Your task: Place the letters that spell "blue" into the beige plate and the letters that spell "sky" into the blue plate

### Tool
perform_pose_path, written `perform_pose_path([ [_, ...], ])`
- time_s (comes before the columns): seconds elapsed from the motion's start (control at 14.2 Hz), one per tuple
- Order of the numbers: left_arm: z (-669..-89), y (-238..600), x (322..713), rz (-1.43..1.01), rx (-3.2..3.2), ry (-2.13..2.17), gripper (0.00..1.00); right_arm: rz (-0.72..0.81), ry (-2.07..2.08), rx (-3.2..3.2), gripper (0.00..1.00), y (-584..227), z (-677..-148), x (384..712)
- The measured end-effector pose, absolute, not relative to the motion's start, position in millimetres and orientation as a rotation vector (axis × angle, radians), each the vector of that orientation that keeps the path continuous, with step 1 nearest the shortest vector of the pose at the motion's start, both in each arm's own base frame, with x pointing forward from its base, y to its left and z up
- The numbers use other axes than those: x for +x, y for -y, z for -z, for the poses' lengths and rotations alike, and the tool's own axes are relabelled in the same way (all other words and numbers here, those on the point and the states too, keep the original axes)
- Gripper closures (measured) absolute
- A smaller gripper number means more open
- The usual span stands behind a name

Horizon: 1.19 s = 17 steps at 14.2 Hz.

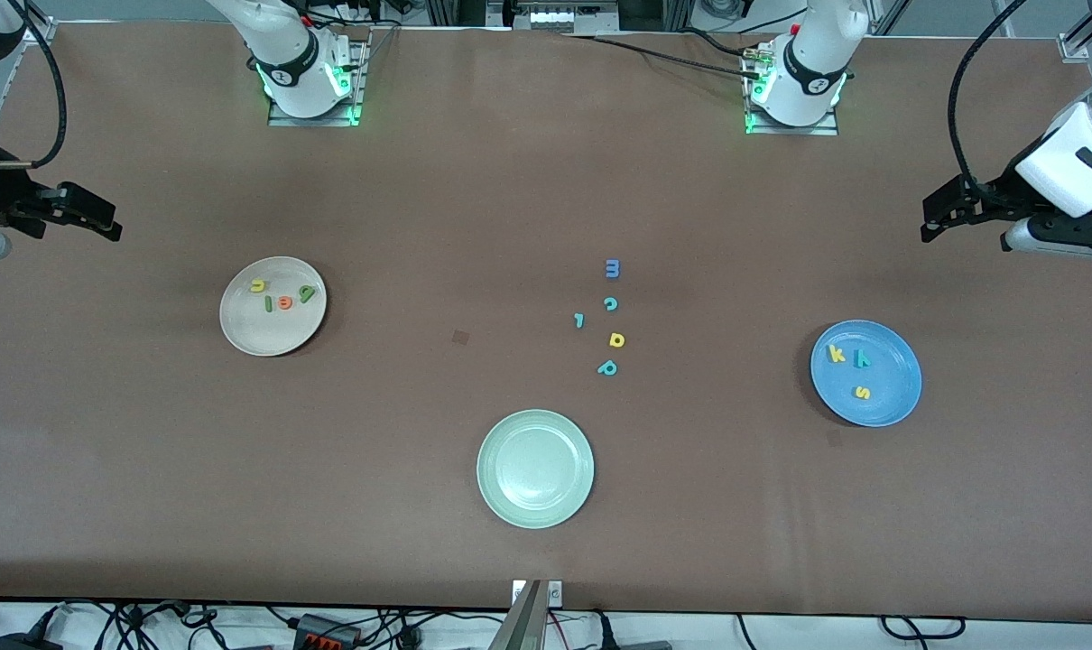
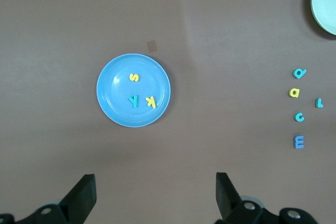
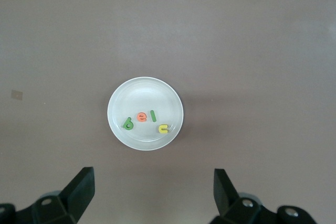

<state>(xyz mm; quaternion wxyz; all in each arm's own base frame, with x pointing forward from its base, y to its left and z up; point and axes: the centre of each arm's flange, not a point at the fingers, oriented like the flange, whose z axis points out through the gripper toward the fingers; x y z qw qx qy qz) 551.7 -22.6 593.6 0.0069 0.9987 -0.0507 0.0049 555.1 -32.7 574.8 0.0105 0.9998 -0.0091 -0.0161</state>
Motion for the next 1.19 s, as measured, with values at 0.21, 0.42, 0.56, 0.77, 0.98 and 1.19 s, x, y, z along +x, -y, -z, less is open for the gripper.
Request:
perform_pose_path([
  [0.21,-594.0,22.6,551.4,-0.012,3.124,0.159,0.00,0.047,0.028,3.120,0.00,32.6,-575.6,554.8],
  [0.42,-594.2,22.6,551.3,-0.011,3.124,0.159,0.00,0.043,0.025,3.120,0.00,31.6,-576.7,554.5],
  [0.56,-594.2,22.6,551.3,-0.011,3.124,0.159,0.00,0.032,0.025,3.120,0.00,31.6,-580.2,553.7],
  [0.77,-594.2,22.6,551.2,-0.010,3.124,0.159,0.00,0.013,0.025,3.119,0.00,31.5,-586.9,551.6],
  [0.98,-594.3,22.6,551.2,-0.010,3.124,0.159,0.00,0.009,0.017,3.119,0.00,31.5,-587.8,551.9],
  [1.19,-594.5,22.8,551.2,-0.011,3.124,0.159,0.00,0.012,0.001,3.119,0.00,31.6,-586.9,552.3],
])
